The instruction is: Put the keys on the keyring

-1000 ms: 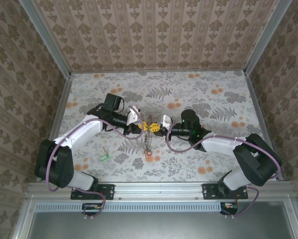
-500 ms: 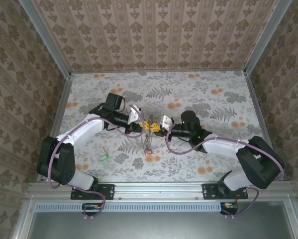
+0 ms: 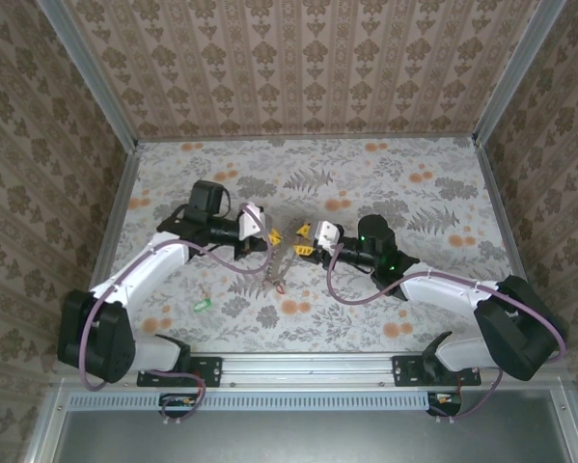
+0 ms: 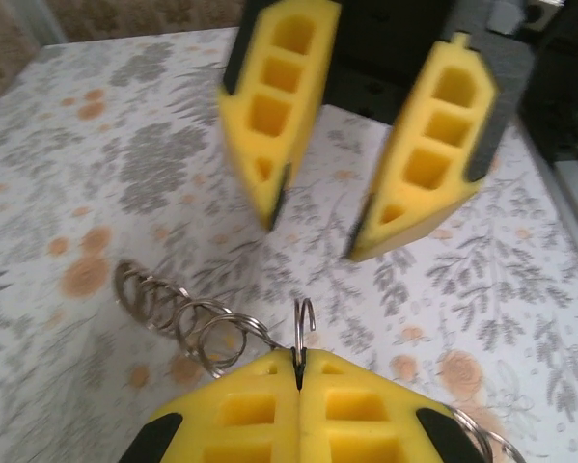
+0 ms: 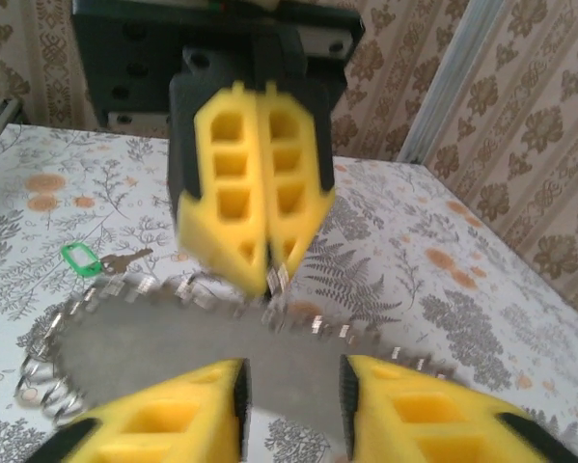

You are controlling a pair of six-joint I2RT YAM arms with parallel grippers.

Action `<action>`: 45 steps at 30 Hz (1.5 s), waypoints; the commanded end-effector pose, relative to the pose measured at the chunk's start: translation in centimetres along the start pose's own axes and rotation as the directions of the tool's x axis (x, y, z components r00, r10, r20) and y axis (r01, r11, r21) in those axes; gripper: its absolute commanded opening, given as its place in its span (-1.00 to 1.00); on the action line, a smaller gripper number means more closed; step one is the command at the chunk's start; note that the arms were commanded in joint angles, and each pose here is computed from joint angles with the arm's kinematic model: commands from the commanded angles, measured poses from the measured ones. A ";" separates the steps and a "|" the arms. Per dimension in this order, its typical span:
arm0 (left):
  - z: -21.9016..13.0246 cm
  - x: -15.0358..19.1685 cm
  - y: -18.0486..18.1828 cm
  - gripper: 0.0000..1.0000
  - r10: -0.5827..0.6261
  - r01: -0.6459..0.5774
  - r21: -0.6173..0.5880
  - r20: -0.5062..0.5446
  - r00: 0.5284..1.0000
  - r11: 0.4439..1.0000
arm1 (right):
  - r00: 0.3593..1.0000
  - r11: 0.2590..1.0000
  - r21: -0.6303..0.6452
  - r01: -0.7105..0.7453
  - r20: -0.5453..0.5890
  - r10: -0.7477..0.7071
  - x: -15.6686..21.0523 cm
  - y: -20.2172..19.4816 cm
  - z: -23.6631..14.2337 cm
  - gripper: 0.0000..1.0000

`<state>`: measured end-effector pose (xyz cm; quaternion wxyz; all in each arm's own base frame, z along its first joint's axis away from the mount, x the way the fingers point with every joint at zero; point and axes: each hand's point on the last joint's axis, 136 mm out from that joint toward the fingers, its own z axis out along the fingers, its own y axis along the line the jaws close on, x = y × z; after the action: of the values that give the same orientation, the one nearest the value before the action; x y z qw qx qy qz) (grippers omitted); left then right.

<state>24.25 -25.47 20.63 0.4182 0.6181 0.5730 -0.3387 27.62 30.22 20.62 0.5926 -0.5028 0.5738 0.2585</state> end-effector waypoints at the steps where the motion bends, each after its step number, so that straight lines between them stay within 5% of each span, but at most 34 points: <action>1: -2.6 -0.9 1.6 -1.00 -0.030 0.033 -0.105 0.030 0.999 0.994 | 0.998 0.998 -0.036 0.053 -0.038 -0.055 0.0 0.5 -0.4 0.01; 8: -6.3 -1.7 6.3 -1.00 -0.180 0.203 -0.275 0.109 0.978 0.940 | 0.992 0.979 -0.180 0.098 -0.063 -0.111 -1.1 2.0 -0.4 0.14; 16: -12.4 2.1 11.9 -1.00 -0.400 0.410 -0.554 0.147 0.905 0.724 | 0.989 0.886 -0.458 0.066 -0.090 -0.120 -1.2 7.7 3.1 0.04; 20: -15.3 4.6 13.8 -1.00 -0.460 0.449 -0.677 0.181 0.870 0.584 | 0.982 0.867 -0.485 0.114 -0.080 -0.174 -0.4 10.5 6.6 0.05; 25: -17.9 7.3 14.5 -1.00 -0.479 0.469 -0.743 0.227 0.848 0.477 | 0.971 0.827 -0.543 0.146 -0.082 -0.225 1.2 13.4 11.3 0.02; 31: -18.9 8.6 14.0 -1.00 -0.482 0.433 -0.775 0.191 0.855 0.460 | 0.942 0.762 -0.611 0.214 -0.078 -0.327 4.1 16.2 16.1 0.00; 37: -19.8 9.2 13.9 -1.00 -0.468 0.417 -0.810 0.204 0.860 0.412 | 0.870 0.704 -0.615 0.355 -0.059 -0.490 7.1 16.6 18.8 0.00; 45: -19.3 10.2 13.6 -1.00 -0.481 0.416 -0.809 0.192 0.855 0.416 | 0.746 0.569 -0.648 0.507 -0.001 -0.666 9.4 18.1 21.1 0.01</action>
<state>37.40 -3.75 20.18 0.5073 0.1771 0.8355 -0.1153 22.82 52.25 4.21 0.3834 -0.8224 0.3733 0.1933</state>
